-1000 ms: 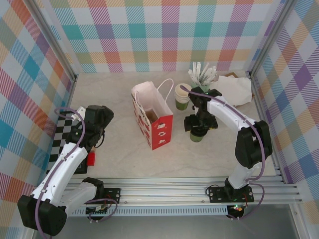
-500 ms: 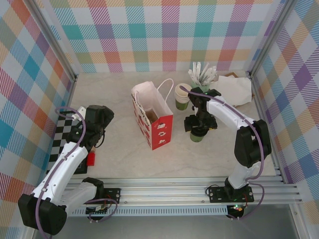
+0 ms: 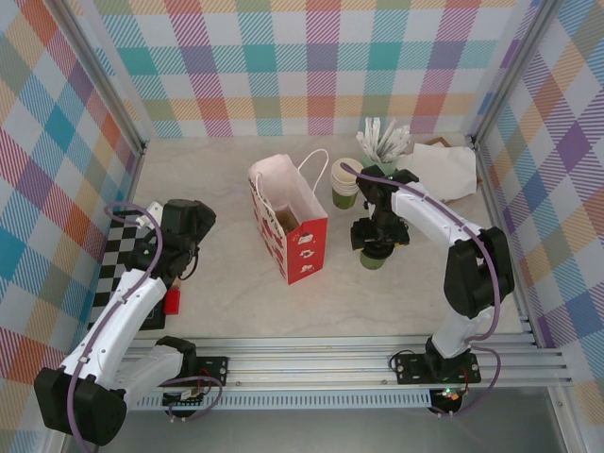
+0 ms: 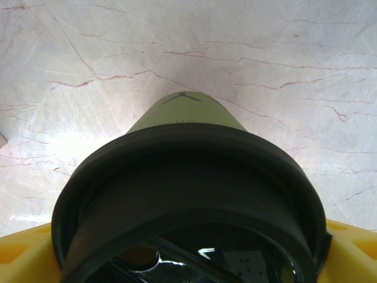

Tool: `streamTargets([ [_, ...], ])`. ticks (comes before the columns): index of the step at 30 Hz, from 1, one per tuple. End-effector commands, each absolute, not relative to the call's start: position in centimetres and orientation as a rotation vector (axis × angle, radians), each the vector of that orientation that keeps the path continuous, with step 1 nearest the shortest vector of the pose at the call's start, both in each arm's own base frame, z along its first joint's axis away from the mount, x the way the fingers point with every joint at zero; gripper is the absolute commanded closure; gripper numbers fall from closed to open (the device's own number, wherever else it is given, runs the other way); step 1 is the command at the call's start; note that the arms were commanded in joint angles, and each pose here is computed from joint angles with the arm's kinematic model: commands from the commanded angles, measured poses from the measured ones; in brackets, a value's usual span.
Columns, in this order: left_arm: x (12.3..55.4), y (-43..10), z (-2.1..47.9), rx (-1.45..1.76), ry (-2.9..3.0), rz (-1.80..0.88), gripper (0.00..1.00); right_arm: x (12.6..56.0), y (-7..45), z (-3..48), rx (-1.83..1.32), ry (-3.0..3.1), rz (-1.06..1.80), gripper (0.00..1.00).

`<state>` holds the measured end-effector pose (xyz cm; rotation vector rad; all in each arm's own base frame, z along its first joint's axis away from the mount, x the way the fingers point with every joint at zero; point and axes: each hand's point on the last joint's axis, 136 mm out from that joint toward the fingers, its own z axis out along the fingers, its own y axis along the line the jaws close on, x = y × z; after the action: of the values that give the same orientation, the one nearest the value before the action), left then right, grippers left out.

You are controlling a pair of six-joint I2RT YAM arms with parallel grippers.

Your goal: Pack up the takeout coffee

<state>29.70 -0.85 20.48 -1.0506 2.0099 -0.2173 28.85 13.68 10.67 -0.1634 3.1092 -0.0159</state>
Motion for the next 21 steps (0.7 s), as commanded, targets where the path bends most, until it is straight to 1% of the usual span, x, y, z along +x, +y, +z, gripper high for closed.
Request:
streamTargets([
  [1,29.66,-0.23,20.51,-1.046,1.99,-0.192,0.0,27.91,13.49,10.57,-0.179,3.127,-0.034,0.15],
  [4,29.65,-0.24,20.47,-1.046,1.99,-0.193,0.0,27.8,13.59,10.4,-0.177,3.133,-0.029,0.06],
  [7,29.6,-0.25,20.39,-1.047,1.994,-0.192,0.0,27.86,13.72,10.39,-0.175,3.129,-0.022,0.04],
  [21,29.6,-0.26,20.3,-1.046,1.994,-0.192,0.0,28.08,13.67,10.81,-0.181,3.118,-0.038,0.05],
])
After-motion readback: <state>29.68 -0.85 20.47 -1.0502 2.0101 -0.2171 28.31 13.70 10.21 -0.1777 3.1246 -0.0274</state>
